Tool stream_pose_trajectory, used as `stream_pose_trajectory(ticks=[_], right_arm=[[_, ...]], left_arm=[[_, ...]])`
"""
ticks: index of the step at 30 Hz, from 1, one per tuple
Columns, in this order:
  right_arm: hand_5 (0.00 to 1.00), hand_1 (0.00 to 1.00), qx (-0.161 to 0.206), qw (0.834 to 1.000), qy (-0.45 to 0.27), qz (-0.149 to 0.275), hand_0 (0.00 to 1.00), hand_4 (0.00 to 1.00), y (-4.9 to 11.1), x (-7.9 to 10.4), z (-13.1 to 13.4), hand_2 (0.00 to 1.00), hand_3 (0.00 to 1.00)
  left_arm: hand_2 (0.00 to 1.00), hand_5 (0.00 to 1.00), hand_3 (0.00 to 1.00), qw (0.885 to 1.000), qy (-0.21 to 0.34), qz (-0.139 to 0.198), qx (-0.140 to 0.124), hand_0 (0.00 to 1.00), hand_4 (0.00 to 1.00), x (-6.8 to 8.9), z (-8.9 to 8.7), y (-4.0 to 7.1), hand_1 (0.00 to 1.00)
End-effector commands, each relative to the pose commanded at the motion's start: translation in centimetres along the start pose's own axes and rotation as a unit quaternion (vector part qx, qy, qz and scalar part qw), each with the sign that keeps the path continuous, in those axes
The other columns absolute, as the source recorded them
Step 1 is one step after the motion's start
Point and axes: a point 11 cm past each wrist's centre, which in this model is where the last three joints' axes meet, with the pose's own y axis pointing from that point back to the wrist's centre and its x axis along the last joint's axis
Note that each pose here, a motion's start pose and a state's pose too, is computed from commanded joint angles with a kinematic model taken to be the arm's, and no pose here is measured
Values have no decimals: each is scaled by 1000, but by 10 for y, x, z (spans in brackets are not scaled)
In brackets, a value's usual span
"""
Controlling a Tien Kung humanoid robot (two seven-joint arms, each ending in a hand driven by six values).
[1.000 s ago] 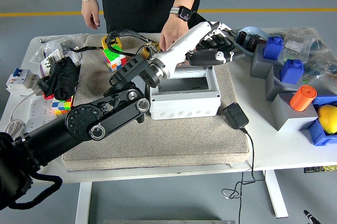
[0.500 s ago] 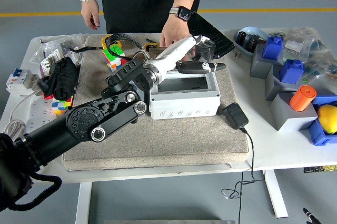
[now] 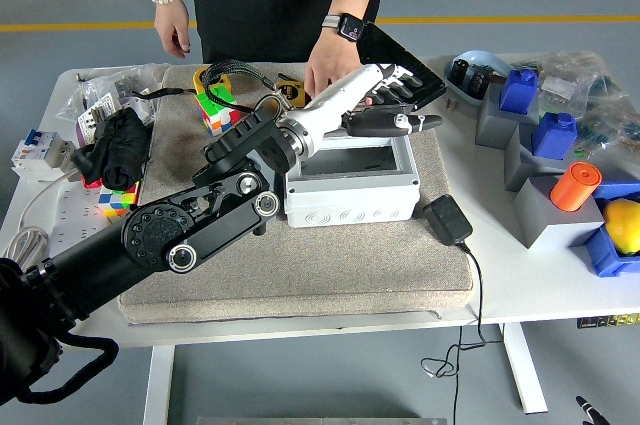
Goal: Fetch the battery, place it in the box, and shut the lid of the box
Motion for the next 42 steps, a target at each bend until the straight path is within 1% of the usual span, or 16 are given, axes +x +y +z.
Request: stream_pose_trajectory(ticks=[3, 4, 9, 10, 14, 15, 16, 18, 21, 22, 24, 27, 28, 35, 42], right_arm=[[486, 694, -1, 1000, 0, 0, 734, 998, 0, 0, 0, 687, 610], [486, 695, -1, 1000, 0, 0, 734, 998, 0, 0, 0, 686, 609], [486, 695, 0, 1000, 0, 1, 734, 998, 0, 1, -1, 686, 609], [486, 694, 1, 1000, 0, 0, 734, 998, 0, 1, -1, 687, 609], [486, 694, 1, 1000, 1, 0, 734, 998, 0, 0, -1, 687, 609], [486, 694, 1, 1000, 1, -1, 734, 998, 0, 0, -1, 687, 609], [486, 695, 1, 1000, 1, -1, 734, 998, 0, 0, -1, 686, 610], [486, 695, 1, 1000, 1, -1, 734, 998, 0, 0, 0, 686, 610], [486, 695, 0, 1000, 0, 0, 734, 998, 0, 1, 0, 686, 610], [486, 695, 0, 1000, -1, 0, 734, 998, 0, 1, 0, 687, 610], [486, 695, 0, 1000, -2, 0, 734, 998, 0, 1, 0, 687, 610], [486, 695, 0, 1000, -3, 0, 734, 998, 0, 1, 0, 687, 610], [485, 695, 1, 1000, -4, 0, 734, 998, 0, 1, 0, 686, 611], [485, 695, 0, 1000, -4, 0, 734, 998, 0, 1, 1, 686, 611], [485, 695, -1, 1000, -3, 0, 733, 998, 0, 2, 2, 686, 610]], left_arm=[[712, 725, 754, 1000, 5, 10, -3, 555, 998, 7, 3, -1, 702], [717, 722, 757, 1000, 4, 12, -3, 616, 998, 9, 2, -2, 720], [717, 722, 757, 1000, 1, 16, 9, 616, 998, 12, -6, -5, 720], [725, 721, 757, 1000, 1, 17, 10, 728, 998, 13, -7, -5, 738], [725, 721, 757, 1000, -9, 22, 21, 728, 998, 15, -15, -6, 738], [725, 721, 757, 999, -13, 21, 26, 728, 998, 14, -19, -6, 738], [732, 721, 757, 999, -16, 19, 30, 779, 998, 12, -20, -6, 773], [732, 721, 757, 999, -22, 12, 35, 779, 998, 8, -23, -5, 773], [732, 721, 757, 999, -31, -5, 44, 779, 998, -2, -26, -3, 773], [678, 720, 724, 998, -32, -9, 44, 614, 998, -5, -26, -2, 699], [678, 720, 724, 998, -32, -24, 43, 614, 998, -15, -23, 1, 699], [678, 720, 724, 998, -32, -38, 43, 614, 998, -24, -20, 6, 699], [607, 723, 659, 998, -31, -41, 42, 330, 998, -25, -19, 7, 596], [602, 722, 656, 997, -29, -55, 37, 317, 998, -33, -11, 12, 588], [604, 716, 652, 996, -29, -73, 43, 315, 998, -43, -13, 18, 588]])
